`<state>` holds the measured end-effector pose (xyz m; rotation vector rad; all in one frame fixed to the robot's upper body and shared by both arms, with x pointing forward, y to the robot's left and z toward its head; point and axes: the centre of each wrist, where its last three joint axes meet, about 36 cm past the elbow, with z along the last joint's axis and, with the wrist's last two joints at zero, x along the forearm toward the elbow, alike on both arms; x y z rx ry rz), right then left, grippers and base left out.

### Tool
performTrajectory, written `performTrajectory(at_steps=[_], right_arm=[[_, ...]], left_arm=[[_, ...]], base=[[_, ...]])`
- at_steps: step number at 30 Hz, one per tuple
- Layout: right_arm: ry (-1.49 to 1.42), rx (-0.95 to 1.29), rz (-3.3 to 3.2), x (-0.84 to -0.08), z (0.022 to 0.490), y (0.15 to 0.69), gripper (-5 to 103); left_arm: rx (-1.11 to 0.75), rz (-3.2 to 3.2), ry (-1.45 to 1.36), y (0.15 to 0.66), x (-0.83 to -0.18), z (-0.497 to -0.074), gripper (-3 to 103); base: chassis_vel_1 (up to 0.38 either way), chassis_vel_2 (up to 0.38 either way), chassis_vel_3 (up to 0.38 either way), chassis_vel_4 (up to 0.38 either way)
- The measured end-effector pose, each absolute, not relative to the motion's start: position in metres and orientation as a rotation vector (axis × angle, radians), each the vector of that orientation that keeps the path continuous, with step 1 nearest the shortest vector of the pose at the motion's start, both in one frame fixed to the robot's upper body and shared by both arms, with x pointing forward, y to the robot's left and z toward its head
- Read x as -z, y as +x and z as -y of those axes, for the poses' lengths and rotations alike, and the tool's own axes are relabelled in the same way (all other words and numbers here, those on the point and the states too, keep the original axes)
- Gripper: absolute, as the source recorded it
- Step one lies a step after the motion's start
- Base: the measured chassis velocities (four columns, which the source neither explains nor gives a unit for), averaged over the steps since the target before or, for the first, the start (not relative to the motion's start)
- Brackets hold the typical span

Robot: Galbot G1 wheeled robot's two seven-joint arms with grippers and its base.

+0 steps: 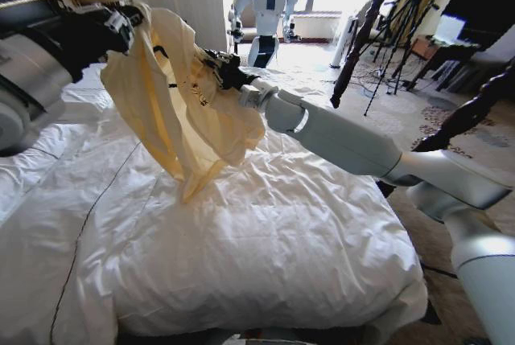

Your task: Pick up the clothes from the bed and hang them on the clothes hanger.

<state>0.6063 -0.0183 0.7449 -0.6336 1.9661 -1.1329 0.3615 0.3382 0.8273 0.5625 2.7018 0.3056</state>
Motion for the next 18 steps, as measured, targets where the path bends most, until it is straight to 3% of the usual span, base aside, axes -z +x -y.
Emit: performTrajectory(at_steps=[3, 8, 12, 13, 16, 18], right_arm=[[-0.598, 1.046, -2.03, -0.747, 0.013, 0.607, 5], [-0.581, 0.976, -2.074, -0.75, 0.013, 0.606, 5], [-0.551, 0.888, -2.123, -0.757, 0.015, 0.604, 5], [-0.551, 0.888, -2.123, -0.757, 0.015, 0.604, 5], [-0.529, 0.846, -2.148, -0.764, 0.017, 0.605, 5], [-0.521, 0.838, -2.155, -0.766, 0.019, 0.605, 5]], left_arm=[[-0.28, -2.707, 0.599, 0.359, -0.816, -0.329, 15], [-0.259, -2.71, 0.645, 0.357, -0.808, -0.321, 26], [-0.261, -2.701, 0.749, 0.35, -0.799, -0.31, 47], [-0.261, -2.701, 0.749, 0.35, -0.799, -0.31, 47], [-0.256, -2.699, 0.816, 0.345, -0.791, -0.301, 64], [-0.252, -2.699, 0.829, 0.344, -0.788, -0.298, 69]], base=[[0.0, 0.0, 0.0, 0.0], [0.0, 0.0, 0.0, 0.0], [0.0, 0.0, 0.0, 0.0], [0.0, 0.0, 0.0, 0.0], [0.0, 0.0, 0.0, 0.0], [0.0, 0.0, 0.0, 0.0]])
